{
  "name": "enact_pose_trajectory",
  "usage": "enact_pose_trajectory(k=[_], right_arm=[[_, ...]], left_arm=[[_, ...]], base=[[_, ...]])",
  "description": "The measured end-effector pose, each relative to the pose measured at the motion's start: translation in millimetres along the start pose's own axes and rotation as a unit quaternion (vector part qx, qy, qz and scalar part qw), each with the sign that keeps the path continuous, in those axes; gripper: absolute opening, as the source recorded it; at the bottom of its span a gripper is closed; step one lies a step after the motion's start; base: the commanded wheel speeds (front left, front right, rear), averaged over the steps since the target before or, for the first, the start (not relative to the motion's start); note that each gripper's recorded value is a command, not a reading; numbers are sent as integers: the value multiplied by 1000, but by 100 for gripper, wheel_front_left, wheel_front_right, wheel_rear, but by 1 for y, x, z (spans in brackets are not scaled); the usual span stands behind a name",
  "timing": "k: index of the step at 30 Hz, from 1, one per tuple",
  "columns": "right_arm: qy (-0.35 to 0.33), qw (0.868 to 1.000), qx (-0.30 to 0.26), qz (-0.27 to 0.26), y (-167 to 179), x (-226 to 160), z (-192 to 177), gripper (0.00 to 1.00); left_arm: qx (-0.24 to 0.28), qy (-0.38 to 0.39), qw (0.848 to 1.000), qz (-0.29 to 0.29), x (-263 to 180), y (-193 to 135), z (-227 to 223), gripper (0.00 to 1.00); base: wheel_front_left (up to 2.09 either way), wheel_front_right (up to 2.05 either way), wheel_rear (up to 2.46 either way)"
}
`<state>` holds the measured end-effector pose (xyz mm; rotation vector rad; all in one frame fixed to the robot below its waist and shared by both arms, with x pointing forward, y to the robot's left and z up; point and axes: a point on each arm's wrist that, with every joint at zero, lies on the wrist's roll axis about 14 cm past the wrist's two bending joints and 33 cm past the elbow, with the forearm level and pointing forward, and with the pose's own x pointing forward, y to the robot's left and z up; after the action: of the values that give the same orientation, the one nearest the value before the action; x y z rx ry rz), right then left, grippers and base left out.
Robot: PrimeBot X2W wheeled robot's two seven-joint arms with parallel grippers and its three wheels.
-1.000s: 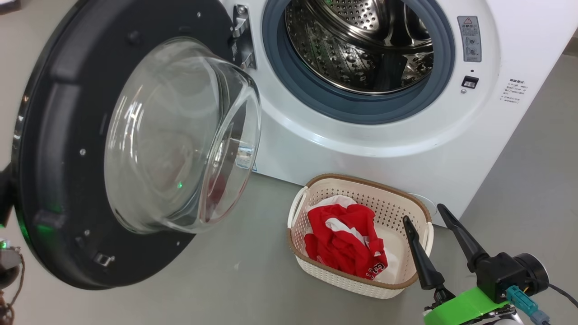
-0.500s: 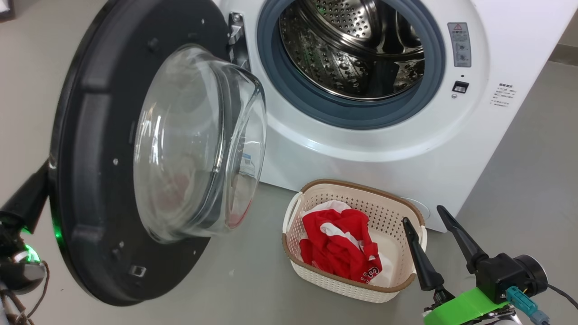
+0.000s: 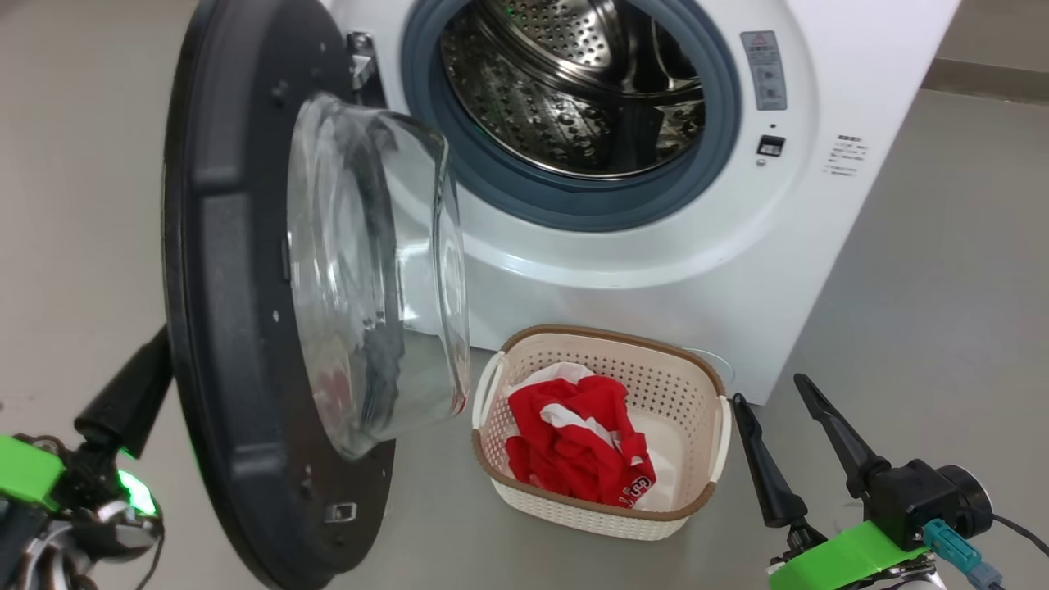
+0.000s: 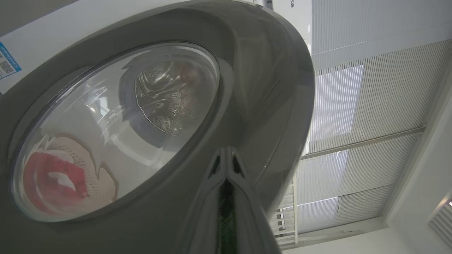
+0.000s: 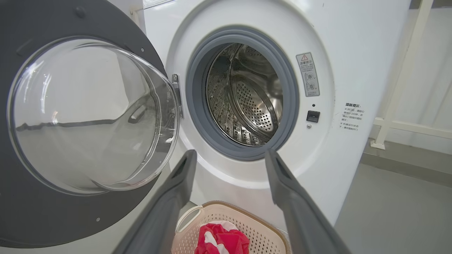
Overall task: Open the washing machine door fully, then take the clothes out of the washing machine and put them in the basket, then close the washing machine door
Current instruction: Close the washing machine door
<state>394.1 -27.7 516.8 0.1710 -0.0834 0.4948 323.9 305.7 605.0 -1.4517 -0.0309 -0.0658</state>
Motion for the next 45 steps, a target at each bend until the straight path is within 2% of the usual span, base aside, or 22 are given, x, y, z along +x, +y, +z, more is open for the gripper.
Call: enact_pose_trajectory(k=[11, 22, 35, 45], right_arm=[[-8, 999, -2, -46, -26, -18, 7, 100], [-17, 997, -4, -81, -45, -35, 15, 100], [-13, 993, -4, -120, -66, -52, 12, 100], [-7, 990, 0, -142, -83, -52, 6, 100]], left_arm=[[-6, 75, 997, -17, 22, -10, -57, 0], [-16, 121, 992, -21, 37, -13, -91, 0], [-51, 158, 986, -24, 64, -6, -127, 0], [-76, 168, 982, -34, 100, -4, -150, 0]], base=[[0, 0, 0], [0, 0, 0], [0, 0, 0], [0, 0, 0]])
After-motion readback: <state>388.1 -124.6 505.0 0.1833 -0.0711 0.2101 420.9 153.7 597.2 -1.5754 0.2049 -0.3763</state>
